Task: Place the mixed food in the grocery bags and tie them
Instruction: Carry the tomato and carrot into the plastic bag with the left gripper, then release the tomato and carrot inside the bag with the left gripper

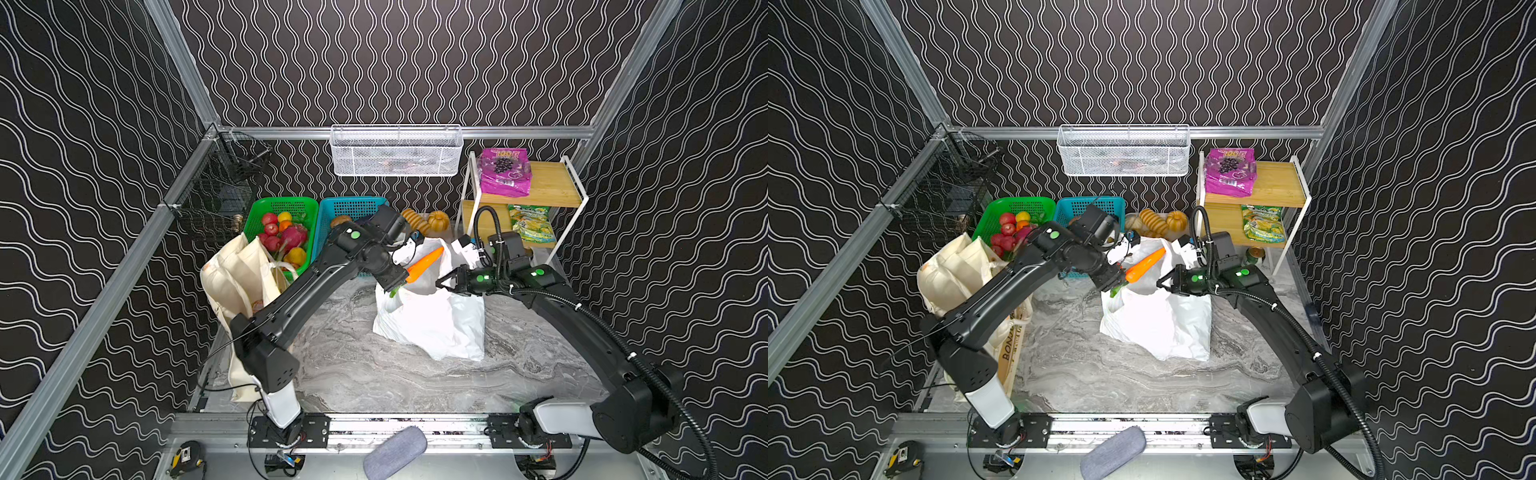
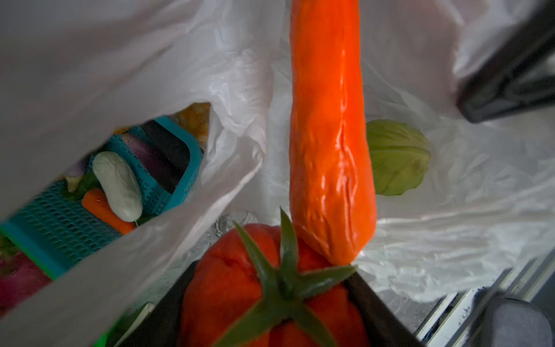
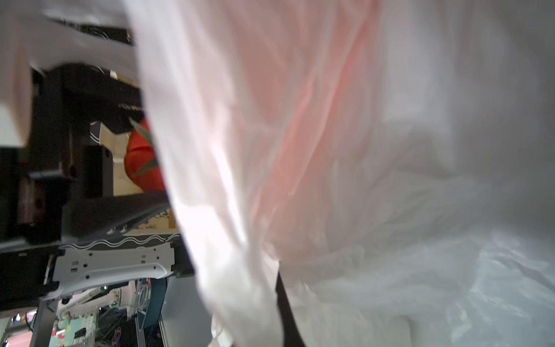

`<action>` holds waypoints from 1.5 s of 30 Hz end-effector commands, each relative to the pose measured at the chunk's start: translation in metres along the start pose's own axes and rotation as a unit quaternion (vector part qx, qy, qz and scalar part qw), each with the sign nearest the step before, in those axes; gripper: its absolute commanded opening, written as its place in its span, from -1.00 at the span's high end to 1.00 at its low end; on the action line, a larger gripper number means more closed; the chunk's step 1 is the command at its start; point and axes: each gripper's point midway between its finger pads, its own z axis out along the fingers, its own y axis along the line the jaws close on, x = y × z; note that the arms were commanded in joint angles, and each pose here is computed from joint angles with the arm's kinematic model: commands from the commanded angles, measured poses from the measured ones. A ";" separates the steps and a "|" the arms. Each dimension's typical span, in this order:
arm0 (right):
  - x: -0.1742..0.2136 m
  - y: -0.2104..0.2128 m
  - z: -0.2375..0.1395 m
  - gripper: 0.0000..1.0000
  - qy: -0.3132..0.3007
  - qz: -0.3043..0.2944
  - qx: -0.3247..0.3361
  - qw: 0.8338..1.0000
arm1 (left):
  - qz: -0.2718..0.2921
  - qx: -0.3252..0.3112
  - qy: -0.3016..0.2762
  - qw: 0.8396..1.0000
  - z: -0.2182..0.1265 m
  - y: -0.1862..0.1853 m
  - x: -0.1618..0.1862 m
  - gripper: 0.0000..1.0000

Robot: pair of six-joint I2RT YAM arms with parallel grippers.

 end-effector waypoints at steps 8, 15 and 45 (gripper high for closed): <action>0.002 0.018 0.004 1.00 0.002 -0.037 -0.029 0.999 | 0.028 -0.022 0.027 0.999 0.014 -0.007 -0.014 0.24; 0.004 0.040 0.000 1.00 -0.001 -0.057 -0.090 0.994 | 0.019 0.030 -0.007 0.999 0.020 -0.026 -0.029 0.03; 0.014 0.048 -0.016 1.00 -0.041 -0.122 -0.142 0.981 | -0.209 0.327 -0.186 0.903 0.005 -0.080 -0.098 -0.54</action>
